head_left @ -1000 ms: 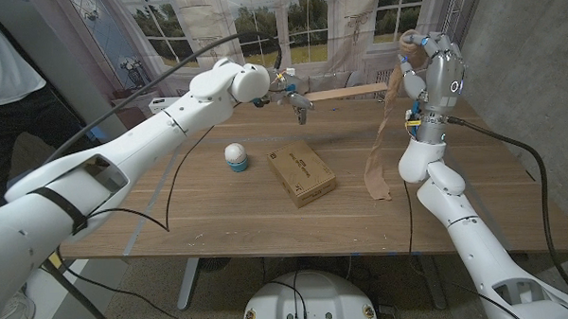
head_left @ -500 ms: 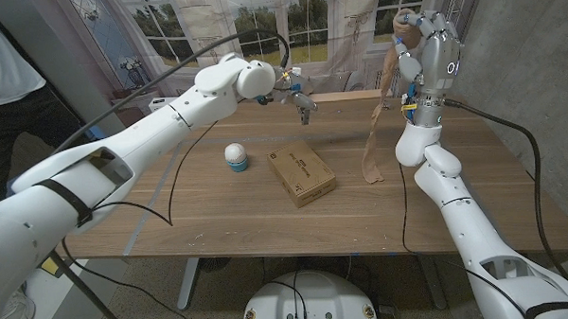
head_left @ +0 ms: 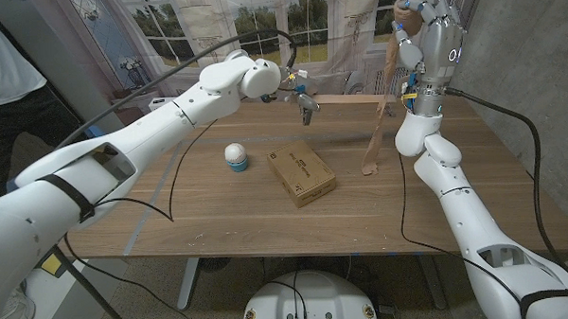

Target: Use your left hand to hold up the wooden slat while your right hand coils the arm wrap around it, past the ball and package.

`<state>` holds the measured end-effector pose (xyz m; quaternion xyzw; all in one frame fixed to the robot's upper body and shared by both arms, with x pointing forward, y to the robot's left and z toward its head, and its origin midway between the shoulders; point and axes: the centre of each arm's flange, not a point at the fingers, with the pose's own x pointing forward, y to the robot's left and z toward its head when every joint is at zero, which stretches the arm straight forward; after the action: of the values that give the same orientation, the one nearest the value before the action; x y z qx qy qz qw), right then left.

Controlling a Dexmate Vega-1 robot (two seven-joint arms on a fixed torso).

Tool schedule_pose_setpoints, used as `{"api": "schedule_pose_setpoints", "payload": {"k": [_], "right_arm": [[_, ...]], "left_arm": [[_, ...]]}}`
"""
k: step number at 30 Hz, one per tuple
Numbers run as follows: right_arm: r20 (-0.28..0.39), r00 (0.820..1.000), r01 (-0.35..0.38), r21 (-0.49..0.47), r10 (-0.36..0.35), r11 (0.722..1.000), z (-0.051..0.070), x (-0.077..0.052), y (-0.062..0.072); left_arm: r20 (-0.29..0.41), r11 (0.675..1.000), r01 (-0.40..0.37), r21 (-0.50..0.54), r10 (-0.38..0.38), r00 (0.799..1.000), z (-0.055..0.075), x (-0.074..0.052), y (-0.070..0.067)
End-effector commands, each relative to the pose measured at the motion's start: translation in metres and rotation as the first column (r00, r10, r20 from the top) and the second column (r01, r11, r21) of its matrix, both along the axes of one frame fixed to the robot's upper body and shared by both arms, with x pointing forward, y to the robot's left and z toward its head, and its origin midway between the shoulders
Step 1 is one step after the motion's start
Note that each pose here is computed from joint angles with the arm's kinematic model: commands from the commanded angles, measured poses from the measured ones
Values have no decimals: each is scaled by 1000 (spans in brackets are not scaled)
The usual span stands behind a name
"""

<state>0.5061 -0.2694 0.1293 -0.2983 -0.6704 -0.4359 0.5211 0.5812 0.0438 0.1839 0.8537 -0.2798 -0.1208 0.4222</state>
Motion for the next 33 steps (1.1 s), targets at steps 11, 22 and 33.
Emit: {"api": "schedule_pose_setpoints", "payload": {"k": [11,22,33], "right_arm": [[83,996,15,-29,-12,999,52,-13,9],[87,996,14,-36,-11,999,70,-11,15],[84,996,-10,-73,16,997,92,-7,30]], "left_arm": [[47,994,30,101,-35,998,-1,0,-17],[60,992,45,119,-52,997,-1,0,-19],[68,990,66,128,-75,995,0,1,-20]]}}
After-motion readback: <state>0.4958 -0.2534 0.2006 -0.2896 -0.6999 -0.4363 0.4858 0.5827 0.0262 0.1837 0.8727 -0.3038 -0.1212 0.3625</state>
